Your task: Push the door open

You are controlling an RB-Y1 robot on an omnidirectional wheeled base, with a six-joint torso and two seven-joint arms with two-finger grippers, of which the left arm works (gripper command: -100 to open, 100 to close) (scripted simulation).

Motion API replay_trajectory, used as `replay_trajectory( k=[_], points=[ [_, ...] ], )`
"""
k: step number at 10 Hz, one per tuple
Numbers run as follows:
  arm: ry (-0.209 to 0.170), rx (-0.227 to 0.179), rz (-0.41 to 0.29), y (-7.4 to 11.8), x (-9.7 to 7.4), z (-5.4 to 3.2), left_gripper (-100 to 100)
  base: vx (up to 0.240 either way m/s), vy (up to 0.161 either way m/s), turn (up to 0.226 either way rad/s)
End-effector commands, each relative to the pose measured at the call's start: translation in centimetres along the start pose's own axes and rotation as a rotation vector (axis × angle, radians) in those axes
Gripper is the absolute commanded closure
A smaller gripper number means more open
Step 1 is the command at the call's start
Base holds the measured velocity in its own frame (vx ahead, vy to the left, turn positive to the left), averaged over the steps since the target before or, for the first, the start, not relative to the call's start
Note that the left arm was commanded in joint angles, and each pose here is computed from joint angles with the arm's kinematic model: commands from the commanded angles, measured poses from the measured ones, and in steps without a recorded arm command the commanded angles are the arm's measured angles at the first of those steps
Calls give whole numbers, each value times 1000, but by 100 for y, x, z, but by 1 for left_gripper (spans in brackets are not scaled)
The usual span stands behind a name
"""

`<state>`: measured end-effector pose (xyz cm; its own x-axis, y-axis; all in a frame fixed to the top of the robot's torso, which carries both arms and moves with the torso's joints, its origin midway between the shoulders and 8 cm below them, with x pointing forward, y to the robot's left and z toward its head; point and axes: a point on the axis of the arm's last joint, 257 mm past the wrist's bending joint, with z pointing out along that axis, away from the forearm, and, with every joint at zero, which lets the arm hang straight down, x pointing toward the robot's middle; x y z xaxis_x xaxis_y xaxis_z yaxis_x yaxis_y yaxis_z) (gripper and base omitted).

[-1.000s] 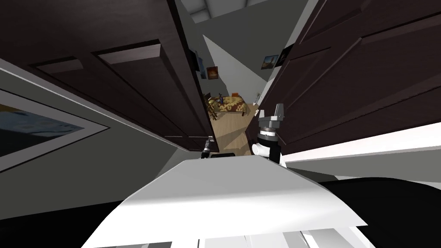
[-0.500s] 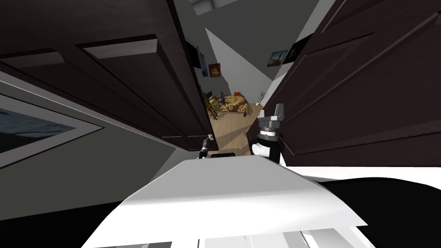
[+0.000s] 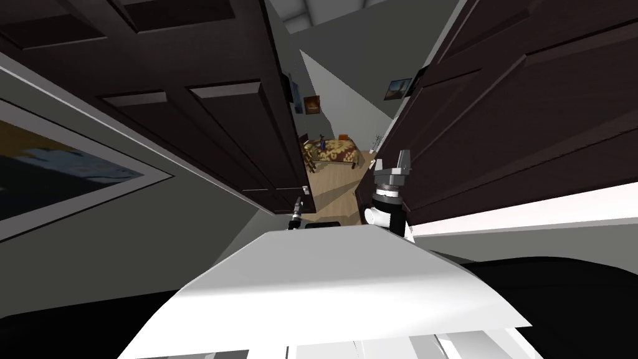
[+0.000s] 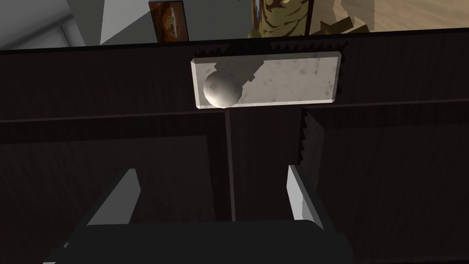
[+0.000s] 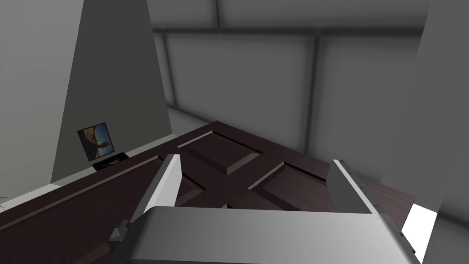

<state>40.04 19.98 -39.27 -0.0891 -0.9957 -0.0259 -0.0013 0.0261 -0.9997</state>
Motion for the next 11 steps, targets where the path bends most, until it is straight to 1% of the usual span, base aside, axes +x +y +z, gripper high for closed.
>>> replay_trajectory(
  k=[1,2,3,6,10,11],
  points=[
    [-3,2,-16,-8,46,-24,-100,-195,-41,30],
    [-2,1,-9,-2,24,-17,-100,-87,-26,8],
    [-4,1,-3,2,-10,-9,-100,77,-26,-30],
    [-8,4,1,1,-42,13,-100,178,-14,-18],
    [-19,11,-6,-9,-39,66,-100,223,-28,-22],
    [-17,10,-4,-4,-42,57,-100,86,-7,7]
  ],
)
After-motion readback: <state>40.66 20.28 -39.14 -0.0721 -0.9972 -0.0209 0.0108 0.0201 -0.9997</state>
